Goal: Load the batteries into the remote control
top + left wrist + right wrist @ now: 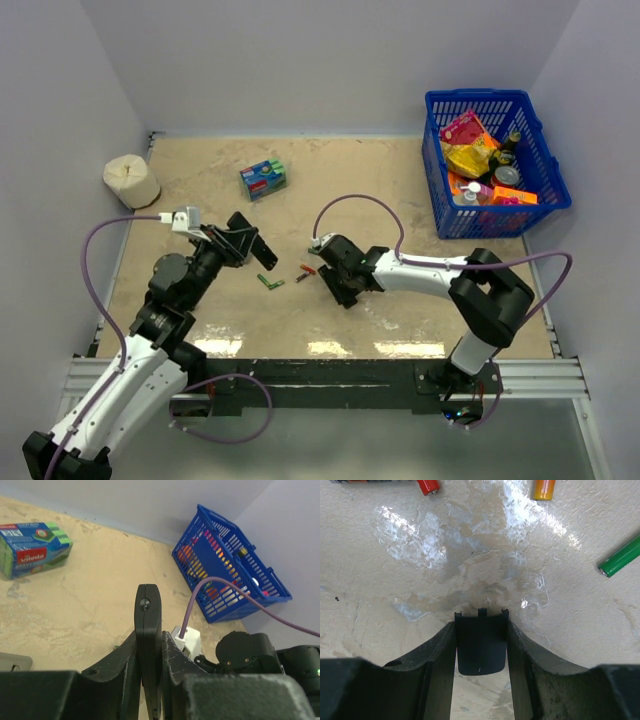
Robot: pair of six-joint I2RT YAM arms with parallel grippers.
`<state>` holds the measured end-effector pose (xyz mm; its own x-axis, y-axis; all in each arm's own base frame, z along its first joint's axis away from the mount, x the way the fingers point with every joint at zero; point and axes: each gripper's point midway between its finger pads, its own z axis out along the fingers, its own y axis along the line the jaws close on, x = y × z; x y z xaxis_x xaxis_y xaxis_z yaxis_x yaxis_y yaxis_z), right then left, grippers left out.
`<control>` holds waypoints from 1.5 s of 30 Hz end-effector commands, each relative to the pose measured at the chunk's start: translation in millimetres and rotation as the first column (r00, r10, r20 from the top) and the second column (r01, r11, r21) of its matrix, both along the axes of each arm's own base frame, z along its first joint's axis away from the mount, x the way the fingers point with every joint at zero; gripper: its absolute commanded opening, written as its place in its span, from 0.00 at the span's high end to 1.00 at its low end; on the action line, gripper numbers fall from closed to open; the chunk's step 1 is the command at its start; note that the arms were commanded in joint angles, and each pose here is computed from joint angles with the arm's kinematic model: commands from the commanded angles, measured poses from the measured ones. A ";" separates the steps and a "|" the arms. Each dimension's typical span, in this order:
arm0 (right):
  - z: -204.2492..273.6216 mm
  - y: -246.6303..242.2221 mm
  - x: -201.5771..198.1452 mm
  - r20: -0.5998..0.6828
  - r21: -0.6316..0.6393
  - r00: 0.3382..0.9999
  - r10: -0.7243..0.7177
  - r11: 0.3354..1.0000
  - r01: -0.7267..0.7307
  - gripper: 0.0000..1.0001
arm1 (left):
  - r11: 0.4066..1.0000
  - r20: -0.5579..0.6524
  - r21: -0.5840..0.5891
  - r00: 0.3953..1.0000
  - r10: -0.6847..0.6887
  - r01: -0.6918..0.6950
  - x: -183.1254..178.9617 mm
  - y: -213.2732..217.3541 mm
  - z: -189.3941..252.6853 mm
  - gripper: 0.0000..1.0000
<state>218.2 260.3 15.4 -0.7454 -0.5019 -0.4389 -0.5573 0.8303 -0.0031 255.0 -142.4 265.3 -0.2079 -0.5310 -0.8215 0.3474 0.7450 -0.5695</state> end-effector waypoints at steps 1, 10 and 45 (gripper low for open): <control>-8.2 -4.4 3.2 0.016 -0.025 1.000 -0.019 0.999 0.020 0.60 | 0.997 0.012 0.001 0.997 -0.079 0.079 -3.2 -13.6 -3.5 1.00; 39.8 1.5 3.1 0.064 0.067 0.998 0.010 0.998 -0.015 0.03 | 0.986 -0.006 -0.038 0.987 -0.162 0.161 -2.2 -31.3 -11.6 1.00; 113.4 -17.6 101.2 0.127 0.255 0.936 -0.327 0.923 0.288 0.42 | 0.892 0.086 0.101 0.890 -0.449 0.440 -39.7 -61.0 -50.9 1.00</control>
<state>299.2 225.5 108.1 -0.7850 -0.1018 -0.6111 -0.2322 0.9628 0.1379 216.3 -207.3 214.7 -0.3756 -0.3392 -0.8625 0.6759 0.5364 -0.5053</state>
